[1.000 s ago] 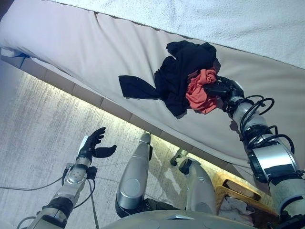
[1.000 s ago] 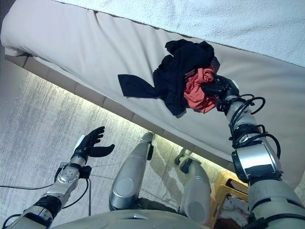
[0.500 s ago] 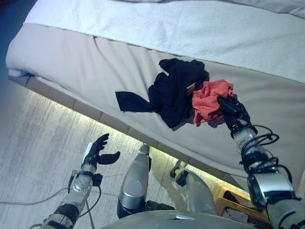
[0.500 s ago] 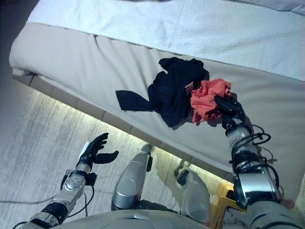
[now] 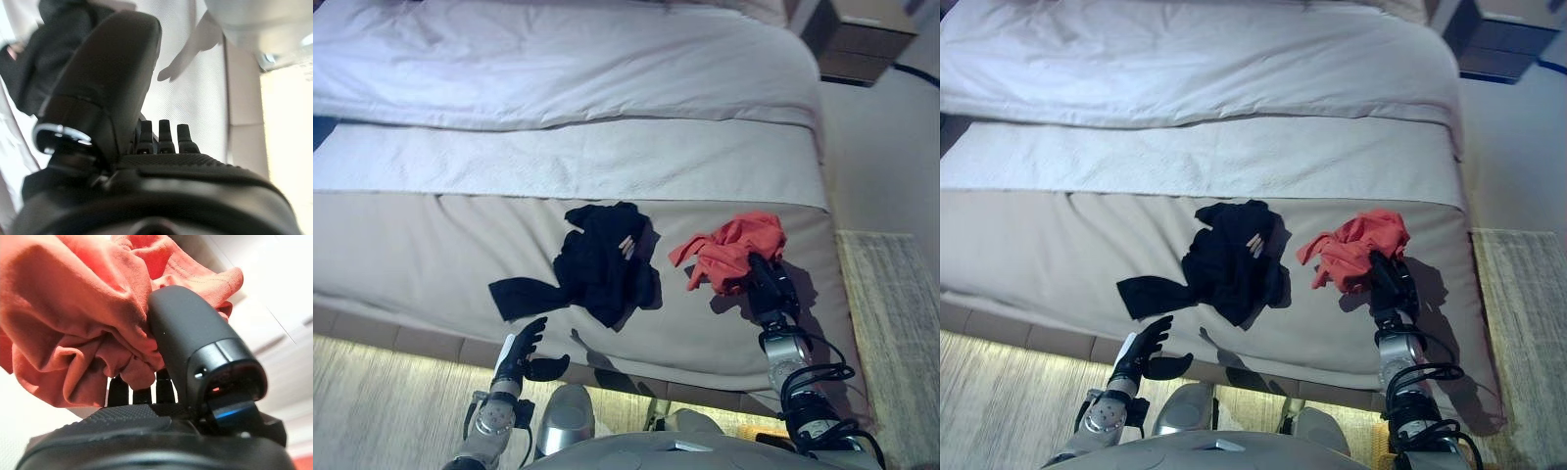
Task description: Pick up the clothes from the bed and place them into the basket
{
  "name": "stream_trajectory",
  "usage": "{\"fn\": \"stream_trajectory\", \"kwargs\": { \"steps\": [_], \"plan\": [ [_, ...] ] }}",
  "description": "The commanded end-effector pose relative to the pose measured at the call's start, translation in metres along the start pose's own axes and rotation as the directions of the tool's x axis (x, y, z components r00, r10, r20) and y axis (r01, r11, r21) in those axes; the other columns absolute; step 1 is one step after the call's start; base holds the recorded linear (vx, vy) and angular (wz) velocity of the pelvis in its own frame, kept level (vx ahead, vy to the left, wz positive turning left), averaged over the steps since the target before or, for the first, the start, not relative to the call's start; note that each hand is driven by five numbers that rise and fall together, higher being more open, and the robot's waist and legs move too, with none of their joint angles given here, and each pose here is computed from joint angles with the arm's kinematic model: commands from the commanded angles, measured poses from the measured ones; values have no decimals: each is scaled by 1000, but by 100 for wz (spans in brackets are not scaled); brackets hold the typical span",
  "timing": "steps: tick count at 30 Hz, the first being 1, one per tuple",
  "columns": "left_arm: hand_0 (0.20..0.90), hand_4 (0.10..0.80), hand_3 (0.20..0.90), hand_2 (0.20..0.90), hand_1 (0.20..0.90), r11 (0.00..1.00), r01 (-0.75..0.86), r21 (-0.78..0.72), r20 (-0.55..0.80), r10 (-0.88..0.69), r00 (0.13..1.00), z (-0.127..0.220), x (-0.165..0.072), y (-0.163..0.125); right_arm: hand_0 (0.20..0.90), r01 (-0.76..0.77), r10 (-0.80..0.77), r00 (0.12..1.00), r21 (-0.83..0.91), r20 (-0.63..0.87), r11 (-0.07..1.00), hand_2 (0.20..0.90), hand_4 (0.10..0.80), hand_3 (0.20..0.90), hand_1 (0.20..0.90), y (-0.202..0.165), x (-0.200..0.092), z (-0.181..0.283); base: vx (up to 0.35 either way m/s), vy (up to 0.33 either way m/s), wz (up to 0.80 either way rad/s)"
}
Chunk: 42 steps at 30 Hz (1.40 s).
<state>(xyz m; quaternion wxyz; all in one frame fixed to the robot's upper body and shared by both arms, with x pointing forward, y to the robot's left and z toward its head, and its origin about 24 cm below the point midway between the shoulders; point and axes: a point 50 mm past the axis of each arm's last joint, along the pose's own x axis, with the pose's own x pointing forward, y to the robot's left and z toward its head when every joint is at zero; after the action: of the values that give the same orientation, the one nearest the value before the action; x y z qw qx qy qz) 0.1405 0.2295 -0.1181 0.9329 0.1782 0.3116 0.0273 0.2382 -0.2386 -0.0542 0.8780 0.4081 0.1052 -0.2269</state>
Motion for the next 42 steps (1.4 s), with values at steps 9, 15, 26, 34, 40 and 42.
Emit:
{"fn": "stream_trajectory", "kwargs": {
  "steps": [9,15,26,34,40,42],
  "plan": [
    [900,800,900,900,900,989,84,123,22,-88,996,13,11,4,300,32,-54,966,91,252,995,300,100,200,300,-7,-12,36,-77,232,-88],
    [900,800,900,900,900,995,32,95,-32,-29,999,1,7,14,300,161,-185,961,127,205,979,300,100,200,300,-14,-8,26,-232,114,-122],
    [900,800,900,900,900,996,7,89,-90,1,996,-5,9,9,300,238,-223,963,-89,153,967,300,100,200,300,-12,-4,2,-170,-80,-86],
    [900,800,900,900,900,995,44,85,-15,-43,999,7,13,-1,300,254,-224,963,-224,148,941,300,100,200,300,-20,3,20,-116,-159,-67],
    [900,800,900,900,900,997,56,54,-22,-55,998,-2,5,-8,300,261,-234,965,-308,122,915,300,100,200,300,-14,12,23,45,-1,-46],
    [900,800,900,900,900,995,68,75,-35,-65,997,-3,5,-10,300,286,-258,958,-314,127,905,300,100,200,300,-14,16,25,88,96,-102]
  ]
}}
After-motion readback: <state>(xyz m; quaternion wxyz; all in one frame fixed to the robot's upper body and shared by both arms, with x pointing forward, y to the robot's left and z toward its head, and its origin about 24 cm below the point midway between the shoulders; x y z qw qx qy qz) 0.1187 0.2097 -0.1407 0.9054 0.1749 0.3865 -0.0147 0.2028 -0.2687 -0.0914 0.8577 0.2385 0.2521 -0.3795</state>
